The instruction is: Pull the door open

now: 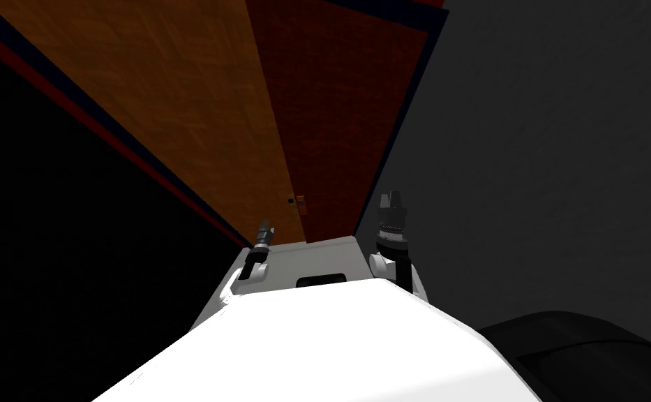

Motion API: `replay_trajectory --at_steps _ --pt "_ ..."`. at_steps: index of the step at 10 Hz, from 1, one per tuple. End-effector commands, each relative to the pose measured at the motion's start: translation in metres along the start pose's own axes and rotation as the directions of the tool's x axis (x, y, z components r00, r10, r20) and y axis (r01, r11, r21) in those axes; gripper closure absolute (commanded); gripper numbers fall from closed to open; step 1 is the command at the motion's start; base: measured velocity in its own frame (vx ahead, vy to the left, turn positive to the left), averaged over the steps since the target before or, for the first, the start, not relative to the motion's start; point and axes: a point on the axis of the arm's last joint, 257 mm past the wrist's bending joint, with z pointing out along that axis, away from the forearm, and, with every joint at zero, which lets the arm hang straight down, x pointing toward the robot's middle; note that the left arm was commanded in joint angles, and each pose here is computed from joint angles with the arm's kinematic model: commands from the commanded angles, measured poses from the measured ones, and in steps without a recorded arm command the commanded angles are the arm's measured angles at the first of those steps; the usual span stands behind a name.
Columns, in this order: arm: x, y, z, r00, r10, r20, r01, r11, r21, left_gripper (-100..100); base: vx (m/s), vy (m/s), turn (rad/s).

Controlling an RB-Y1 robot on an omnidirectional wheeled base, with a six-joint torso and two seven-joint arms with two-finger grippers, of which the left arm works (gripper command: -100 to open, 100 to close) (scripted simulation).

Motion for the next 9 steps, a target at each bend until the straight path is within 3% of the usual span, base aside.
replay_trajectory --at_steps 1,5,9 --pt "-0.004 0.010 0.0029 1.0000 -0.002 0.004 0.002 0.9998 -0.020 -100 0.179 -0.025 -0.051" --pt "-0.008 0.025 0.0082 1.0000 -0.004 0.009 0.005 0.9986 -0.052 -100 0.108 -0.027 -0.044" --pt "-0.007 0.036 0.0162 0.9999 -0.010 0.008 0.011 0.9970 -0.077 -100 0.195 -0.038 -0.073"
